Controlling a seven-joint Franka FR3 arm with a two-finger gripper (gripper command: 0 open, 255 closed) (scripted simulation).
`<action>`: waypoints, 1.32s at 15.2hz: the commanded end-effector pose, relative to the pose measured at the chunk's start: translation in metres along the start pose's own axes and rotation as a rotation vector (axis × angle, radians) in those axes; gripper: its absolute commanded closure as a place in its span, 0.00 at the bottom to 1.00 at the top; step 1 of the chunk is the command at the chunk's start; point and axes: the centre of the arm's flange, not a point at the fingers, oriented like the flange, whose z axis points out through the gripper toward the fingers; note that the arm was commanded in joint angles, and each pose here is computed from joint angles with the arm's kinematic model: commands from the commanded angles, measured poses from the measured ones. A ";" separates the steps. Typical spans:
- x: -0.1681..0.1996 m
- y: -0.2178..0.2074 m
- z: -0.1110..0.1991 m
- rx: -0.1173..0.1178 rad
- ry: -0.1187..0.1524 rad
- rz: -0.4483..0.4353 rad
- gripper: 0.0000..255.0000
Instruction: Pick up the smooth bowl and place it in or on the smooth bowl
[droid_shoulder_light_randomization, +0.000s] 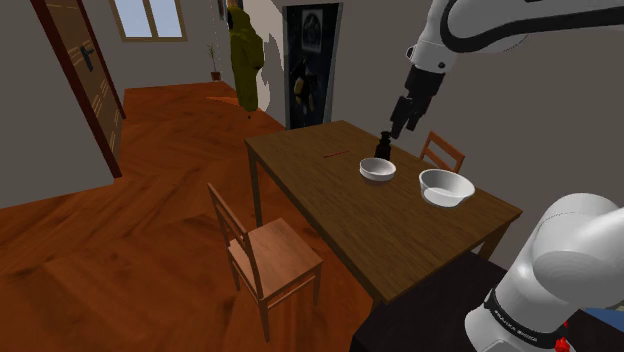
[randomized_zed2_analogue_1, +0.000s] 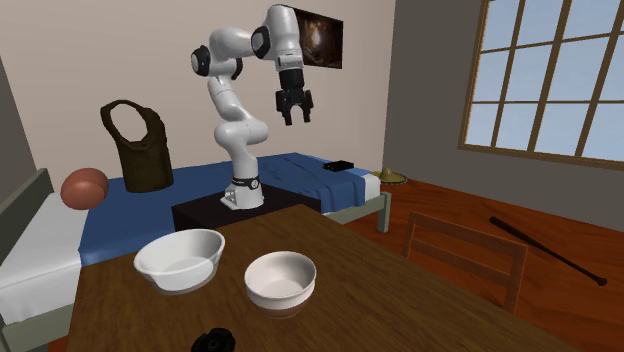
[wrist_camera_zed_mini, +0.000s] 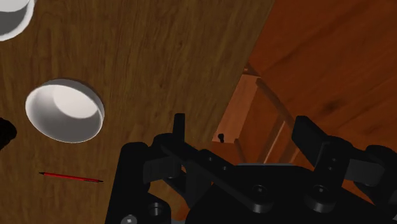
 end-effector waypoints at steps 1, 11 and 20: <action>0.009 0.013 0.021 -0.012 0.001 -0.006 0.00; 0.055 0.077 0.122 -0.065 -0.004 -0.033 0.00; 0.098 0.138 0.210 -0.112 -0.007 -0.057 0.00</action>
